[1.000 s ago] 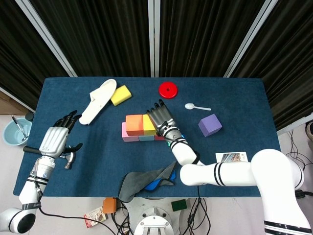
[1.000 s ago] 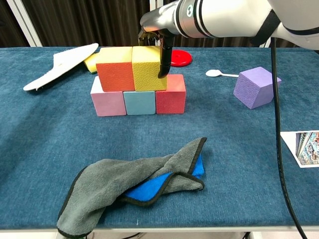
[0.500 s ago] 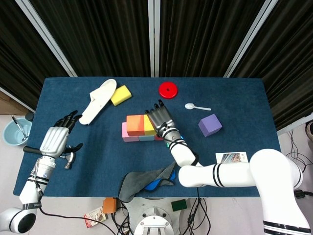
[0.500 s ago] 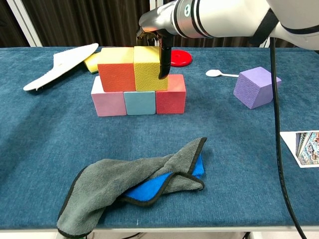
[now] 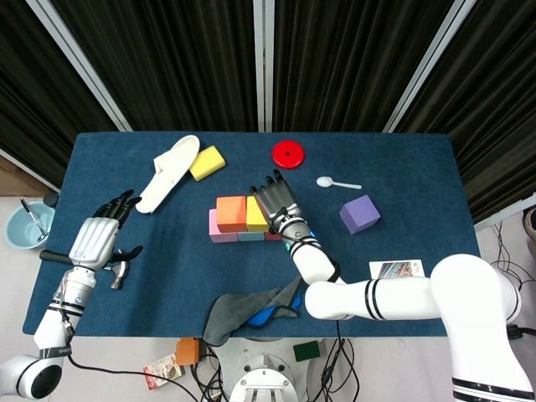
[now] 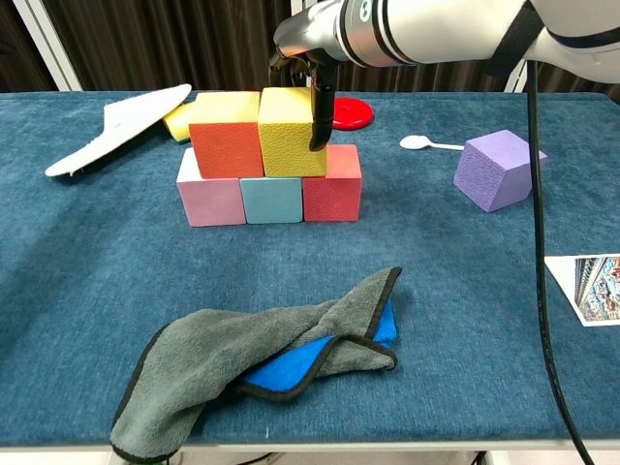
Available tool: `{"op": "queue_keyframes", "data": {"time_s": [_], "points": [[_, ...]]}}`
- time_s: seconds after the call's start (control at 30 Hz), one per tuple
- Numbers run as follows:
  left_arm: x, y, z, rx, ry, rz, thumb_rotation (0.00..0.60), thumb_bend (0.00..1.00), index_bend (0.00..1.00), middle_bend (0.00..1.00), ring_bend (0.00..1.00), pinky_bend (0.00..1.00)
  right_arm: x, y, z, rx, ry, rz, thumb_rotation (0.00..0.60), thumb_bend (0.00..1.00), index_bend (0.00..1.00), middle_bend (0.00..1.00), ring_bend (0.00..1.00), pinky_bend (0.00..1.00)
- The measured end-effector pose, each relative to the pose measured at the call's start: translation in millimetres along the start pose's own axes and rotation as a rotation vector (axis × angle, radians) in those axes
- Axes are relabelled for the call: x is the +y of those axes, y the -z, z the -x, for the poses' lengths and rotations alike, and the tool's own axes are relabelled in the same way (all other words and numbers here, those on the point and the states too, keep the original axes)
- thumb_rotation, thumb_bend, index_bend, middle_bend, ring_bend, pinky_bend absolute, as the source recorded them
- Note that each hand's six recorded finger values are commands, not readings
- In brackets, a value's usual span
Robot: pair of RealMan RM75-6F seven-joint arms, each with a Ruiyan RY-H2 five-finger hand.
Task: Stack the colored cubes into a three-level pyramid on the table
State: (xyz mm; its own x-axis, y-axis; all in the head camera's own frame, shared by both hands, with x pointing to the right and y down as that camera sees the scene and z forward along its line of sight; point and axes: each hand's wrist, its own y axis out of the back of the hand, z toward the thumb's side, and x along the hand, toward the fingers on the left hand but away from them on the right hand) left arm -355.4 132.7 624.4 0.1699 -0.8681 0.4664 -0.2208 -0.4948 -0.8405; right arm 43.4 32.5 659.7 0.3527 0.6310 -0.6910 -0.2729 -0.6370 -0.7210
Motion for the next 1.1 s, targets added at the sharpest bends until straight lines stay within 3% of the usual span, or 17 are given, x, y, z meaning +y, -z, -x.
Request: {"op": "queue_keyframes", "data": {"time_s": [0.43, 0.8, 1.1], "points": [[-1.2, 0.0, -0.2, 0.001, 0.002, 0.005, 0.596, 0.17, 0.11, 0.04, 0.09, 0.18, -4.1, -2.0, 1.9, 0.006, -0.008, 0.002, 0.600, 0.14, 0.19, 0.29, 0.11, 0.02], [-1.9, -0.6, -1.5, -0.002, 0.007, 0.005, 0.597, 0.17, 0.11, 0.04, 0.09, 0.18, -3.2, -2.2, -1.6, 0.014, -0.011, 0.006, 0.600, 0.11, 0.06, 0.17, 0.06, 0.00], [-2.5, -1.7, -2.5, -0.005, 0.010, 0.010, 0.598, 0.17, 0.11, 0.04, 0.09, 0.18, 24.1, 3.0, -17.9, 0.044, 0.045, 0.060, 0.600, 0.10, 0.06, 0.20, 0.06, 0.00]]}}
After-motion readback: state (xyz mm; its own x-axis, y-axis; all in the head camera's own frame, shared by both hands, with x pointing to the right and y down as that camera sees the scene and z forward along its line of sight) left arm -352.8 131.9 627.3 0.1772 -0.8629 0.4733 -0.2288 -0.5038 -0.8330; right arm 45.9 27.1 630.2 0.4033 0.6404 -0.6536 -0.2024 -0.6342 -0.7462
